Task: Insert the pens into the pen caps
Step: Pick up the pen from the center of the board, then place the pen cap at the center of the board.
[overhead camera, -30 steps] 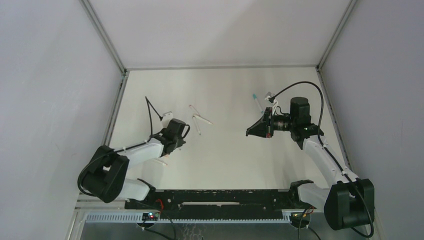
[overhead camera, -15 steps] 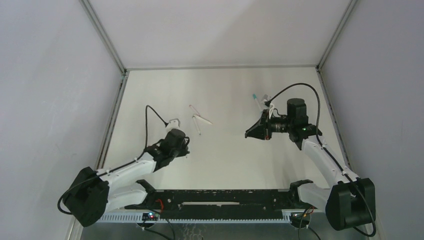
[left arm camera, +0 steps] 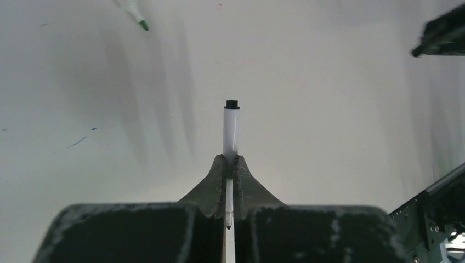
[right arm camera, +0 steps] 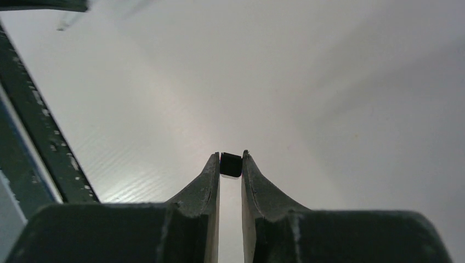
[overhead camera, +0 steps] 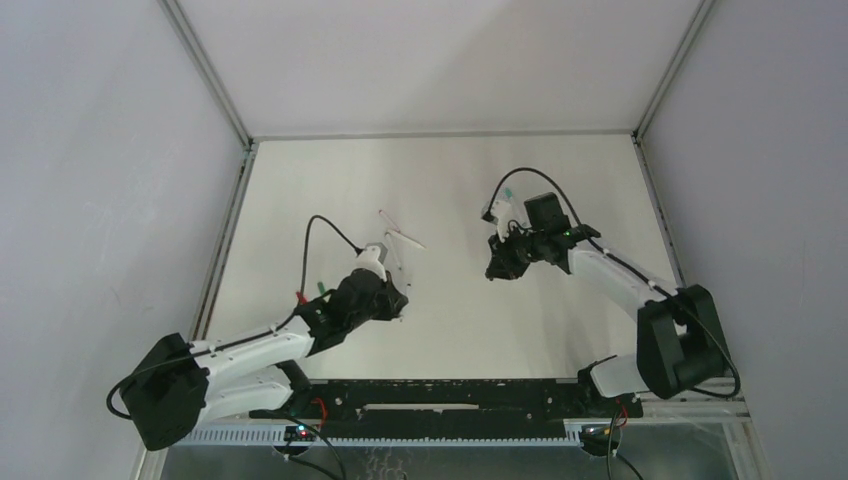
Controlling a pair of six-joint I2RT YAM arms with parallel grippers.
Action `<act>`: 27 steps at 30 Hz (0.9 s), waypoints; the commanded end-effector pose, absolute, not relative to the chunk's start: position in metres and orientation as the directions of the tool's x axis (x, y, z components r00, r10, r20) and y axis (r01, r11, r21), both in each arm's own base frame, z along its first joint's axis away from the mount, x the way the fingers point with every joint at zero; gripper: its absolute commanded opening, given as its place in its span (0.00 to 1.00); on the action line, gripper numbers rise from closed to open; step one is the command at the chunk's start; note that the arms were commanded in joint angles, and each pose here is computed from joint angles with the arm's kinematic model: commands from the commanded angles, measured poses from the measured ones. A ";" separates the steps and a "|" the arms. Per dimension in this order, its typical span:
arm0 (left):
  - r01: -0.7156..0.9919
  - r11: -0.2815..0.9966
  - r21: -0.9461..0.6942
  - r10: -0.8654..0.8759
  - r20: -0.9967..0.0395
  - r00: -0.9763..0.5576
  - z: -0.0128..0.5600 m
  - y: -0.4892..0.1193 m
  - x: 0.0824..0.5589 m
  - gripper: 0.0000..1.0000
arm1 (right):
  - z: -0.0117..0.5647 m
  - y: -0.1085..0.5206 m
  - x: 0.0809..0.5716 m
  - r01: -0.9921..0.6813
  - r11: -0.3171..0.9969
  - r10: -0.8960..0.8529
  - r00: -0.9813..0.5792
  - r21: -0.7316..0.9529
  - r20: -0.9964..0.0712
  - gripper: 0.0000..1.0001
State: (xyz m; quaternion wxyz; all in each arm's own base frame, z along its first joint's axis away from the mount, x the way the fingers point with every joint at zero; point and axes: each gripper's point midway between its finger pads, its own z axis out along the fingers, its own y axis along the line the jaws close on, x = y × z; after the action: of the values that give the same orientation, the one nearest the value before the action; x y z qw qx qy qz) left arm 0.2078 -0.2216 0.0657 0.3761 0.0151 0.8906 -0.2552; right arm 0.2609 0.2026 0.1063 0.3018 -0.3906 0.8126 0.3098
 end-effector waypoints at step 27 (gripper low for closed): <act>0.439 0.723 -0.534 -0.046 -0.671 -0.740 0.085 -0.310 0.194 0.00 | 0.043 0.171 0.281 -0.687 0.702 -0.582 -0.704 0.185 -0.406 0.38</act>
State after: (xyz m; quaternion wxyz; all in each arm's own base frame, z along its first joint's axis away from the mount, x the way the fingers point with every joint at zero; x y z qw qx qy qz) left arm 0.1886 -0.2865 0.0571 0.3251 0.0907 0.8863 -0.3170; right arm 0.2708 0.1674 0.0214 0.1403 -0.3625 0.9085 0.1534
